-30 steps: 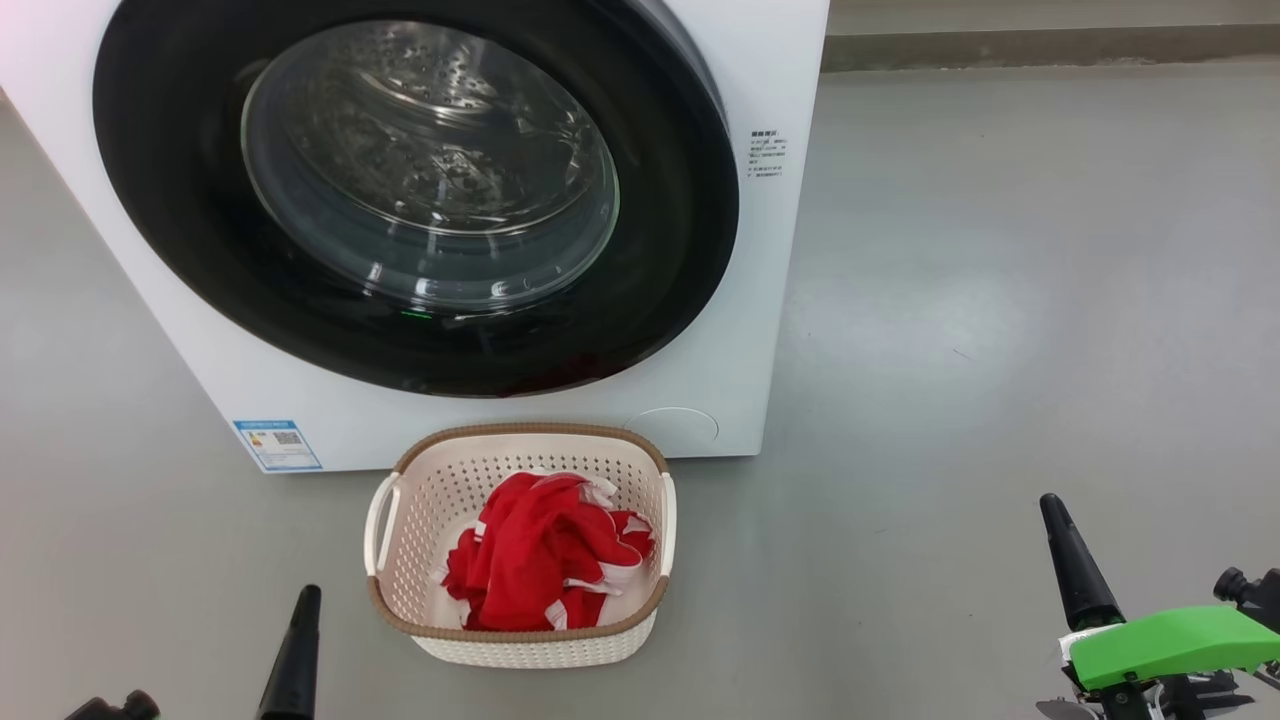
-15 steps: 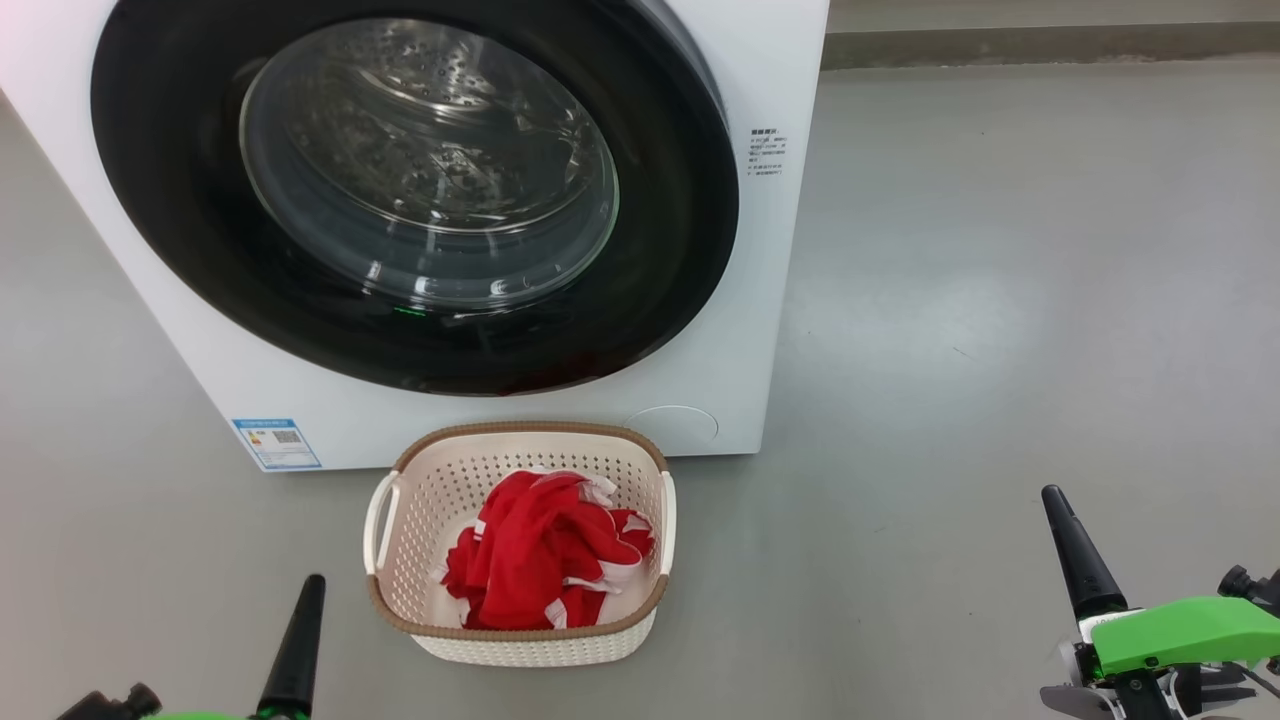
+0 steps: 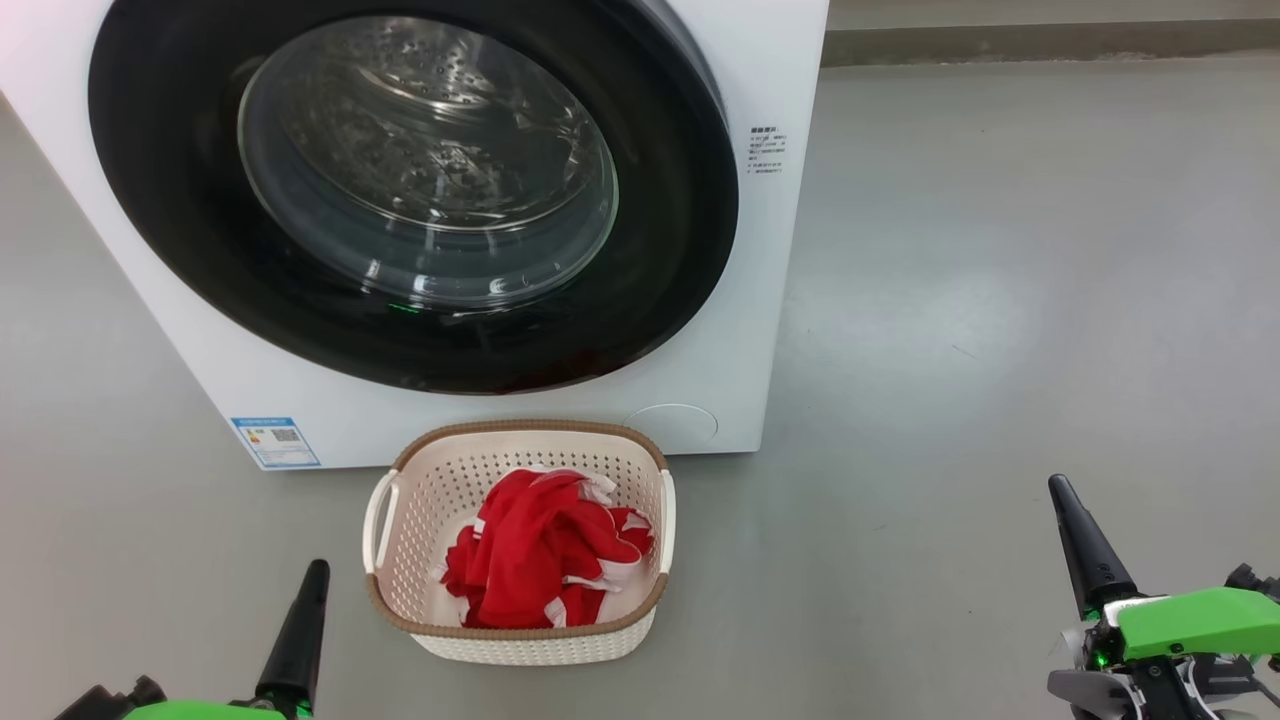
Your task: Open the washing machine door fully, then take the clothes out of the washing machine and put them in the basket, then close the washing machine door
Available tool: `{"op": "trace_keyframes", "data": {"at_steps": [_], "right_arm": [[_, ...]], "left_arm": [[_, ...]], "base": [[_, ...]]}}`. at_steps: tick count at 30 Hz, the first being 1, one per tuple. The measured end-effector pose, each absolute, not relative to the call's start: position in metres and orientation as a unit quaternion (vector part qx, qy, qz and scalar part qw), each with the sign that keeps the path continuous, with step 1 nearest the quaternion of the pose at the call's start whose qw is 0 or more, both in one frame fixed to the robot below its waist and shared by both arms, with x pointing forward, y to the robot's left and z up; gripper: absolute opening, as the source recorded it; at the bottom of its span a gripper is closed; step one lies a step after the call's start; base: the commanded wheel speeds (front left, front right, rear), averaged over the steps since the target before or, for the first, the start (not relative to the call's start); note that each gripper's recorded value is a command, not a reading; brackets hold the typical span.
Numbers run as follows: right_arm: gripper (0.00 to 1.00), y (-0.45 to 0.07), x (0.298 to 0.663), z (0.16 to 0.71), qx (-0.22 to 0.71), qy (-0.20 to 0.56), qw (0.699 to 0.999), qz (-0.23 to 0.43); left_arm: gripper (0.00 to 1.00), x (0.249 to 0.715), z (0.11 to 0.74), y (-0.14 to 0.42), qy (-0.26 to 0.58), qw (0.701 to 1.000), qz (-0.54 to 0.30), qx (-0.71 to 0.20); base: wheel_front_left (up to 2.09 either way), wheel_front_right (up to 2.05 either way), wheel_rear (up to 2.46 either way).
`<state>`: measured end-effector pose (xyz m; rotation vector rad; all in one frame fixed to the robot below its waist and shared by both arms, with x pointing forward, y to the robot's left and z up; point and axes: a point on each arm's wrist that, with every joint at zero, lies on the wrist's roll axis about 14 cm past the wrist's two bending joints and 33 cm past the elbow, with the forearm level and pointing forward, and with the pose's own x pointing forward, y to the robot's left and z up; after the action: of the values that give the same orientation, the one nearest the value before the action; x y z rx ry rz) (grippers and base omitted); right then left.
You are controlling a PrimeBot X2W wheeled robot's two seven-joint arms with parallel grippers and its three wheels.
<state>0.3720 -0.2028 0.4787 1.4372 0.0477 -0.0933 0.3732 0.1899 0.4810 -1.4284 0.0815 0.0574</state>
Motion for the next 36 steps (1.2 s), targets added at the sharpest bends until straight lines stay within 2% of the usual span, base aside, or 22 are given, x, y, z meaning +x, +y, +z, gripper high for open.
{"op": "trace_keyframes", "data": {"at_steps": [13, 36], "right_arm": [[0.0, -0.2032, 0.3753, 0.4814, 0.71, 0.018, 0.703, -0.036], [0.0, -0.2029, 0.3768, 0.4834, 0.712, 0.017, 0.702, -0.032]], "left_arm": [[0.0, 0.3781, 0.4839, 0.1872, 0.036, 0.707, 0.016, -0.706], [0.0, 0.378, 0.4837, 0.1873, 0.036, 0.705, 0.016, -0.708]], "base": [[0.0, 0.0, 0.0], [0.0, 0.0, 0.0]]}}
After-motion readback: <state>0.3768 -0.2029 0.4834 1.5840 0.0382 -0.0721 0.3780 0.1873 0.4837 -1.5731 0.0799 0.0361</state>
